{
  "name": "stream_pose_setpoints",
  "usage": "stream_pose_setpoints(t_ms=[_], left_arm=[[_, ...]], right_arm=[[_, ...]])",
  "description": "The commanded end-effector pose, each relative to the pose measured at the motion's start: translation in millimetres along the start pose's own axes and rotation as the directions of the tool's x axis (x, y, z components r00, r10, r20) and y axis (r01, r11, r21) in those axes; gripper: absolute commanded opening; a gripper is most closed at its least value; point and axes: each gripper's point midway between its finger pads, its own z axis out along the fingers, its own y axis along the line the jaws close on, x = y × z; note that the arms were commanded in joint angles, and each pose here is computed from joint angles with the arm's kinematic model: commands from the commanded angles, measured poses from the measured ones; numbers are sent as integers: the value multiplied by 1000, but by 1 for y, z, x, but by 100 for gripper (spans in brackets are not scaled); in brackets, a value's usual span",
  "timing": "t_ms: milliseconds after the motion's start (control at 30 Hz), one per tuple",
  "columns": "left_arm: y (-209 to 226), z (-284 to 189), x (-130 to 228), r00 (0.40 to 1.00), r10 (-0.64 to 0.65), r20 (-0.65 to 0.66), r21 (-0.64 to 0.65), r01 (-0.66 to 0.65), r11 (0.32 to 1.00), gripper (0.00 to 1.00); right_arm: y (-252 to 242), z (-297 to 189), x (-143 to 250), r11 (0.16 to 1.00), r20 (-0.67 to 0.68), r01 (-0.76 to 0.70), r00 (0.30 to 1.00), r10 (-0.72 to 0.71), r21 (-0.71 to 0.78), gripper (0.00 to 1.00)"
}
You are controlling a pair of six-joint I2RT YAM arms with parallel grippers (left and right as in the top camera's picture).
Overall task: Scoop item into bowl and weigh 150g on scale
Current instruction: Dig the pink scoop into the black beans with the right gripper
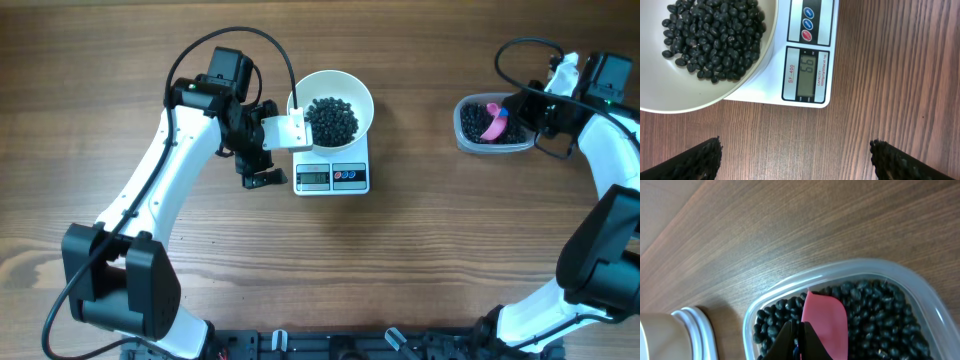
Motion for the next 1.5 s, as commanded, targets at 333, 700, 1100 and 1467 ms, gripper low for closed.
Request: stream_pose_setpoints(t_ms=[333,700,1100,1467], left_arm=[[0,-5,-2,1000,15,15,-9,-14,1000,100],[0,-5,-2,1000,15,15,-9,-14,1000,100],[0,-5,-2,1000,15,15,-9,-14,1000,100],[0,-5,-2,1000,15,15,-9,-14,1000,100]], right_arm=[[-22,2,8,982,-53,-151,988,145,-116,4],[-35,-24,0,948,-46,-206,979,201,-244,4],[-37,-63,-13,855,-32,-258,962,273,-450,5],[-25,-68,-12,815,-58,-265,960,275,-515,4]])
